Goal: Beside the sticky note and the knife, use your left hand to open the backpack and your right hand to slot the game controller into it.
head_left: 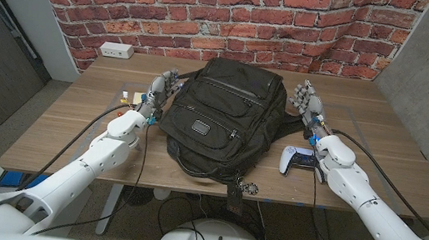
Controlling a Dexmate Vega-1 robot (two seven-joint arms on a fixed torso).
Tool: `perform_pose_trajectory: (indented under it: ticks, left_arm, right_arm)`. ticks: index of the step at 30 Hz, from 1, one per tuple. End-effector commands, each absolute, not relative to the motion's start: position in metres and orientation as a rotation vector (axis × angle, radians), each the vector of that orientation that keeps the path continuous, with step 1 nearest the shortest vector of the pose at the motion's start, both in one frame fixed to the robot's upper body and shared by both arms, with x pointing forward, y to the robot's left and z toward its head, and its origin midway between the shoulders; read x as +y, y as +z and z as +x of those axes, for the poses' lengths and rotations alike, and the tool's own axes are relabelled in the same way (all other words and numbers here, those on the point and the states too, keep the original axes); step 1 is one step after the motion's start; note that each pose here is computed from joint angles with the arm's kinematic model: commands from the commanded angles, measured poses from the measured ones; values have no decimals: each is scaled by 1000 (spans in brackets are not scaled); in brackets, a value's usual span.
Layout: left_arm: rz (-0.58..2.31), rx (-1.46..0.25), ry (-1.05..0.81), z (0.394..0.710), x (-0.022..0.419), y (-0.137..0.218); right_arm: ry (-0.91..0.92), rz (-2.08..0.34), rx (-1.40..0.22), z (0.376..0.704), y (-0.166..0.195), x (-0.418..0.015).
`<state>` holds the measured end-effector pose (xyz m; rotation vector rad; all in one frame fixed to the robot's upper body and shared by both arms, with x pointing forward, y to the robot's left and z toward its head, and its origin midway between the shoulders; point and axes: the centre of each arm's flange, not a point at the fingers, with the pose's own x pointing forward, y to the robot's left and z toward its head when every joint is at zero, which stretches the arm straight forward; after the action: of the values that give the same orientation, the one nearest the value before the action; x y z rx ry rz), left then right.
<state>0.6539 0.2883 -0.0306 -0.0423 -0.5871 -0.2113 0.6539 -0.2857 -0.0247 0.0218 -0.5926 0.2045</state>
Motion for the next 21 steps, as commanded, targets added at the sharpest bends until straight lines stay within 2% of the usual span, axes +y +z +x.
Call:
perform_pose_trajectory:
  ticks: [1, 21]
  left_arm:
    - [-45, -597, -196, 646, 284, -35]
    - [-24, -591, -169, 628, 286, -33]
  right_arm:
    - [198, -5, -590, 654, -23, -281]
    - [165, -27, -619, 629, -32, -282]
